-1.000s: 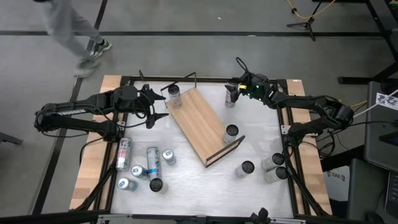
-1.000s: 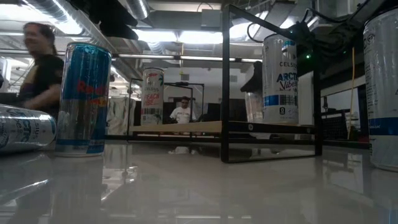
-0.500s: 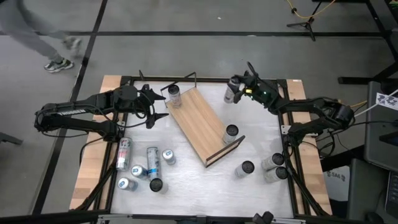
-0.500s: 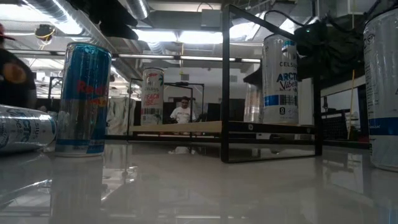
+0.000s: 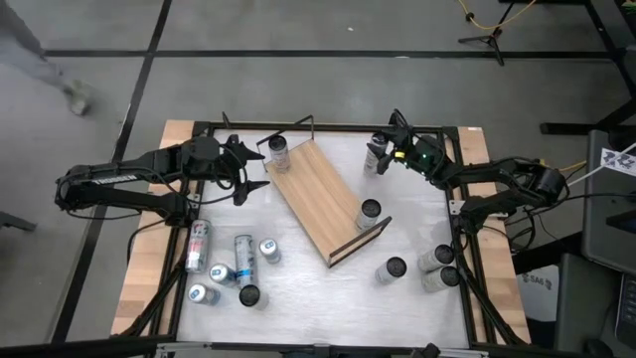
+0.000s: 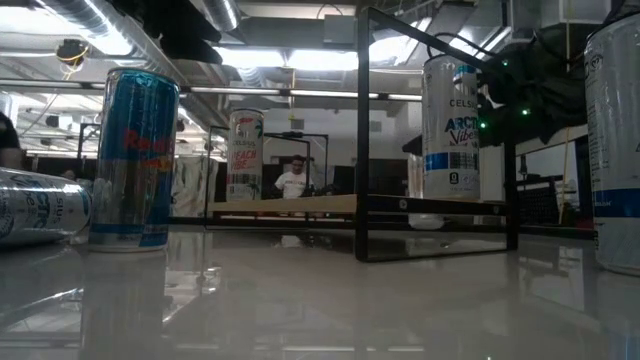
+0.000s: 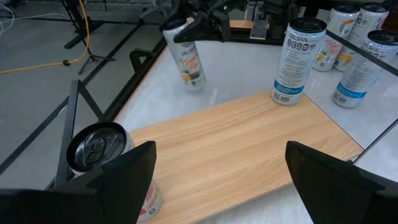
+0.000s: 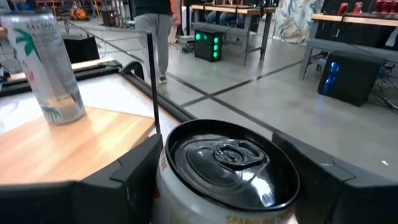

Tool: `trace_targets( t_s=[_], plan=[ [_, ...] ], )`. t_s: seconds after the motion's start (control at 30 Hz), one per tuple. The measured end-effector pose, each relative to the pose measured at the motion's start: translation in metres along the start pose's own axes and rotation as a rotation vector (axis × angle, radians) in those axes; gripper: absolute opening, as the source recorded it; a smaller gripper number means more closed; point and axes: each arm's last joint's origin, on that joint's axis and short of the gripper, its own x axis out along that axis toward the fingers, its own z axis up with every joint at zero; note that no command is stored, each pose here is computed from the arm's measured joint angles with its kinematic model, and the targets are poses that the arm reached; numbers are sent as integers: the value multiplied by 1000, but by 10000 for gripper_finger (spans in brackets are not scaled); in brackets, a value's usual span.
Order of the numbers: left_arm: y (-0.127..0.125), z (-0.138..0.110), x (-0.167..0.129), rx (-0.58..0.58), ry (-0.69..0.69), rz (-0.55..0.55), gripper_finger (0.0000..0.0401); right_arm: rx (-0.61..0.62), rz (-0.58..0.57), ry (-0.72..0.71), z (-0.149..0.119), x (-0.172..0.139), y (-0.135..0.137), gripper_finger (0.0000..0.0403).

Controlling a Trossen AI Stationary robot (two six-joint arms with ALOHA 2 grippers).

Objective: Place canned beverage on shelf
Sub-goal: Put the top white-orange soda can on the shelf

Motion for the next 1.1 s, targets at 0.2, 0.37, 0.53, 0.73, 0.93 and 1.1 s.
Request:
trace_targets(
  t_s=[0.2,0.37,0.53,0.73,0.93,1.1],
  plan=[
    [0,0,0,0,0,-1,350,-8,0,20,-7,-4,0,269],
    [0,0,0,0,0,0,350,-8,1,22,-7,-4,0,275],
    [0,0,0,0,0,0,350,-8,1,26,-7,-4,0,295],
    [0,0,0,0,0,0,350,-7,3,29,-8,-4,0,303],
    [0,0,0,0,0,0,350,-9,4,33,-8,-4,0,304],
    [0,0,0,0,0,0,350,-9,4,36,-8,-4,0,305]
  ],
)
